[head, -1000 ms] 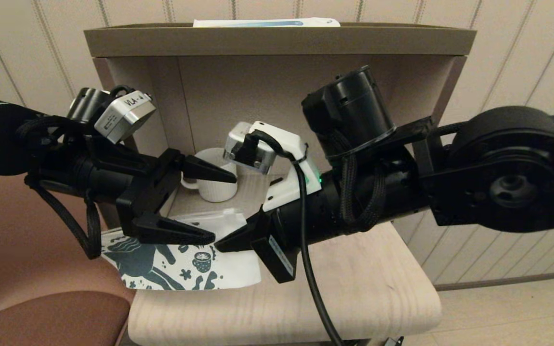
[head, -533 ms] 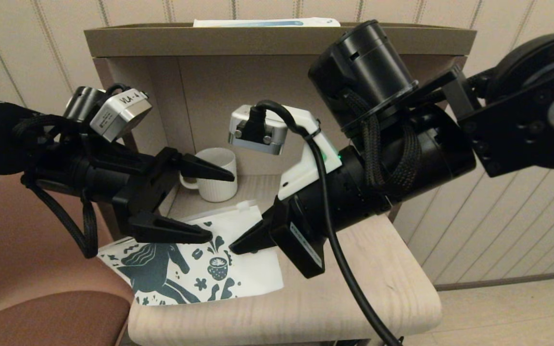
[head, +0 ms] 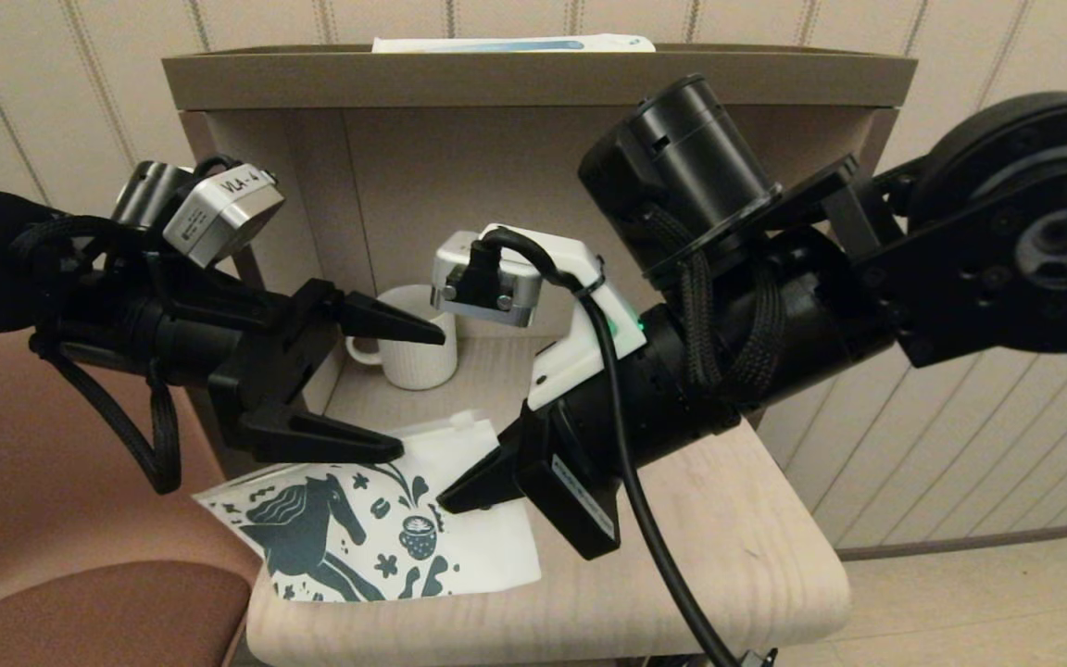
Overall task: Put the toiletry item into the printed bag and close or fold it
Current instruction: Hand it to the other hand
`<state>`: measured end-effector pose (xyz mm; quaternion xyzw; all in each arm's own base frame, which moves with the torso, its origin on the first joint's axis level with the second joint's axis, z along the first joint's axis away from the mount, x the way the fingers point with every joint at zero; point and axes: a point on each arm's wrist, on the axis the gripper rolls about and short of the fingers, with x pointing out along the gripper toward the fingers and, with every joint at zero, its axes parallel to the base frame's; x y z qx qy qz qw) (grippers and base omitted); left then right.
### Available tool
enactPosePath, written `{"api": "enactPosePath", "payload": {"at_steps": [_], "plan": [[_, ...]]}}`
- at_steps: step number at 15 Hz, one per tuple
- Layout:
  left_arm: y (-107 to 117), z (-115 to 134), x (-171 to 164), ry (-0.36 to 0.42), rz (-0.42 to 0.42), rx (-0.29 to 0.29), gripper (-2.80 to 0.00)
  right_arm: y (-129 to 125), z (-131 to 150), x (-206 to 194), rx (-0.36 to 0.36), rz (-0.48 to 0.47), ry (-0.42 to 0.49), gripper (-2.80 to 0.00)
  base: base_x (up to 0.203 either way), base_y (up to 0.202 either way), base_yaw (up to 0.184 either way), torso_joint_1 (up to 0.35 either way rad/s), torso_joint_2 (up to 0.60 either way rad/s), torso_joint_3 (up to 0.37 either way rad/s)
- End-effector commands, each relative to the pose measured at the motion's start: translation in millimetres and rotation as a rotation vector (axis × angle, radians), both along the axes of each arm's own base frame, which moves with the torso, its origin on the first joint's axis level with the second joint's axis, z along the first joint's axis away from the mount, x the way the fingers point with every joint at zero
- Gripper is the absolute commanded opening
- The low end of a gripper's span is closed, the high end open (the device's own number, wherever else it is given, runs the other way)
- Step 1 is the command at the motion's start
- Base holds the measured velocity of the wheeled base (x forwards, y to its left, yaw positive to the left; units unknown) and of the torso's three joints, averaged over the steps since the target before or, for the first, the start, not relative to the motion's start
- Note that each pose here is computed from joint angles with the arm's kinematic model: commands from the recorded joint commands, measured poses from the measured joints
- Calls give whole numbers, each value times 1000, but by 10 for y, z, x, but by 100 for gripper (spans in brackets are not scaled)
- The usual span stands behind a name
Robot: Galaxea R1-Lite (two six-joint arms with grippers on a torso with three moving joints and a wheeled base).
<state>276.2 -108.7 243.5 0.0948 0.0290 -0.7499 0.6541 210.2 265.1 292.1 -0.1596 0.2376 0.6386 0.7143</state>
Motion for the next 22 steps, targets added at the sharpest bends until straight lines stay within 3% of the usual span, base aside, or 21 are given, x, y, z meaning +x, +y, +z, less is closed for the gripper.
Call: {"api": "enactPosePath", "payload": {"at_steps": [1, 10, 13, 22], "plan": [[2, 3, -1, 2, -6, -5, 0, 9, -19, 6, 5, 18, 16, -280, 0, 0, 0, 0, 0, 0], [9, 119, -22, 71, -7, 10, 0, 146, -81, 90, 106, -21, -7, -280, 0, 0, 0, 0, 0, 0], [18, 180, -51, 109, -7, 22, 0, 226, -84, 86, 113, -93, -40, -280, 0, 0, 0, 0, 0, 0], [25, 170, -62, 103, -7, 24, 0, 226, -43, 45, 123, -100, -22, -280, 0, 0, 0, 0, 0, 0]]}}
